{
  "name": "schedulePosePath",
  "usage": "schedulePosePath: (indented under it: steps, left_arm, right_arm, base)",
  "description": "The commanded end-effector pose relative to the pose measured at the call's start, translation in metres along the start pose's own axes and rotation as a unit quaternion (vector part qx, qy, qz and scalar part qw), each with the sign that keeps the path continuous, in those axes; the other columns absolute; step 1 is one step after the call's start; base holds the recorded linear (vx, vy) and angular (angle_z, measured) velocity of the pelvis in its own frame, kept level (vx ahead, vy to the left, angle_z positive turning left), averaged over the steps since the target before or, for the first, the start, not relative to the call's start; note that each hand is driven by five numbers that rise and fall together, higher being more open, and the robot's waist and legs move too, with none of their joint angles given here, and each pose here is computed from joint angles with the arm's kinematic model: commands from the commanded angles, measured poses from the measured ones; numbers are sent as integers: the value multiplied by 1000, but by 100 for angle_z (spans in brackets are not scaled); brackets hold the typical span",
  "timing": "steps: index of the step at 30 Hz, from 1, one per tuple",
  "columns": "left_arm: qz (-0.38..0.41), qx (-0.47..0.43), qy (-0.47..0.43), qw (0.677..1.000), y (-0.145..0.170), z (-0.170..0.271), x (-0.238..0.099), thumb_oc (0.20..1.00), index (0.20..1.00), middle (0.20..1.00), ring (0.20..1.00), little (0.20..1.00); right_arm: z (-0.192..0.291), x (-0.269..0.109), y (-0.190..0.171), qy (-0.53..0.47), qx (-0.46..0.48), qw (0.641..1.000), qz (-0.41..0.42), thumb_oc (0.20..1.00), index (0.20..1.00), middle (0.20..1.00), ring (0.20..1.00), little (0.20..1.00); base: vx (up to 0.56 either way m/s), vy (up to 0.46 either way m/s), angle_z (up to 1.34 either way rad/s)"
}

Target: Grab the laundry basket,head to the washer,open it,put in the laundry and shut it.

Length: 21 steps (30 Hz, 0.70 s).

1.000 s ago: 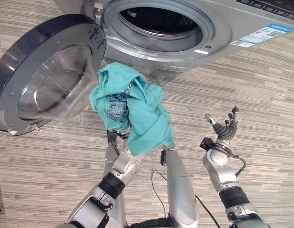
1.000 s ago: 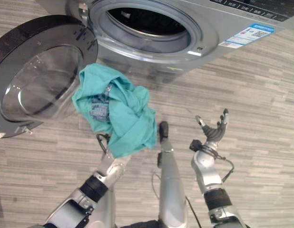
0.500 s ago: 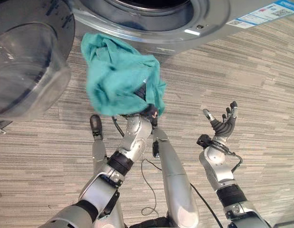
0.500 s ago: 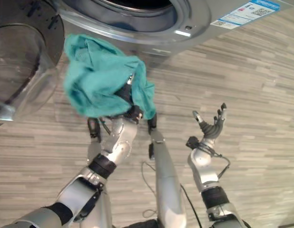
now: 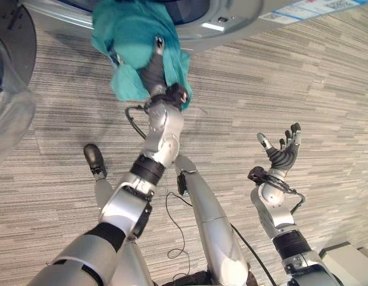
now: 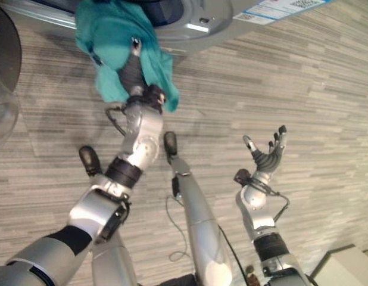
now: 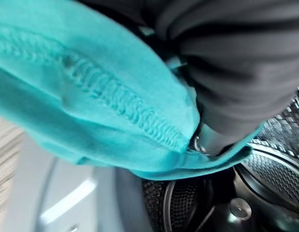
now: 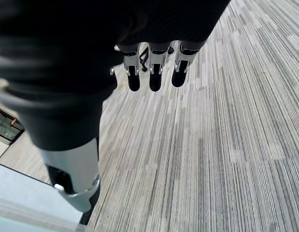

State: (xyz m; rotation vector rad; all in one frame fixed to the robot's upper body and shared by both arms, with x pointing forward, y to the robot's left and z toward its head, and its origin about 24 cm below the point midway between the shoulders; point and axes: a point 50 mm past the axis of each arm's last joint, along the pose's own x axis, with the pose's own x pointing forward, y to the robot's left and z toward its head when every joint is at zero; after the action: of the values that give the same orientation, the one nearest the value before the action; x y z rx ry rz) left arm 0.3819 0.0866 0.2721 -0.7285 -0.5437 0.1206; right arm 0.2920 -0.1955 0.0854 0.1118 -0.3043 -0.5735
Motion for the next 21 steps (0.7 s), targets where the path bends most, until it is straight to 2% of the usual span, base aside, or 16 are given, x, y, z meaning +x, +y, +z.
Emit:
schedulePosePath:
  steps: [1, 5, 10, 11, 14, 21]
  left_arm:
    - [-6, -35, -87, 996, -10, 38, 13, 200, 200, 200, 200, 200]
    - [8, -48, -151, 987, -11, 77, 29, 200, 200, 200, 200, 200]
    - [-18, -11, -212, 977, -36, 119, 42, 200, 200, 200, 200, 200]
    - [-42, 7, -223, 974, -51, 128, 45, 200, 200, 200, 200, 200]
    - [-88, 12, -228, 970, -78, 134, 40, 200, 200, 200, 200, 200]
    - [-139, 6, -212, 967, -110, 126, 27, 200, 200, 200, 200, 200]
  right_arm:
    - [1, -5, -23, -9, 14, 1000, -22, 1000, 1000, 1000, 1000, 1000]
    - [-5, -9, -29, 4, 15, 1000, -18, 1000, 1000, 1000, 1000, 1000]
    - [-3, -11, -37, -2, 10, 1000, -2, 1000, 1000, 1000, 1000, 1000]
    - [-3, -11, -41, -1, 9, 1000, 0, 1000, 1000, 1000, 1000, 1000]
    - [-4, -10, -48, 3, -3, 1000, -3, 1000, 1000, 1000, 1000, 1000]
    - [-6, -10, -60, 16, -12, 1000, -17, 1000, 1000, 1000, 1000, 1000]
  base:
    - [43, -52, -6]
    - [48, -58, -8]
    - [45, -46, -4]
    - [53, -65, 1]
    - [47, -65, 5]
    - [31, -49, 1]
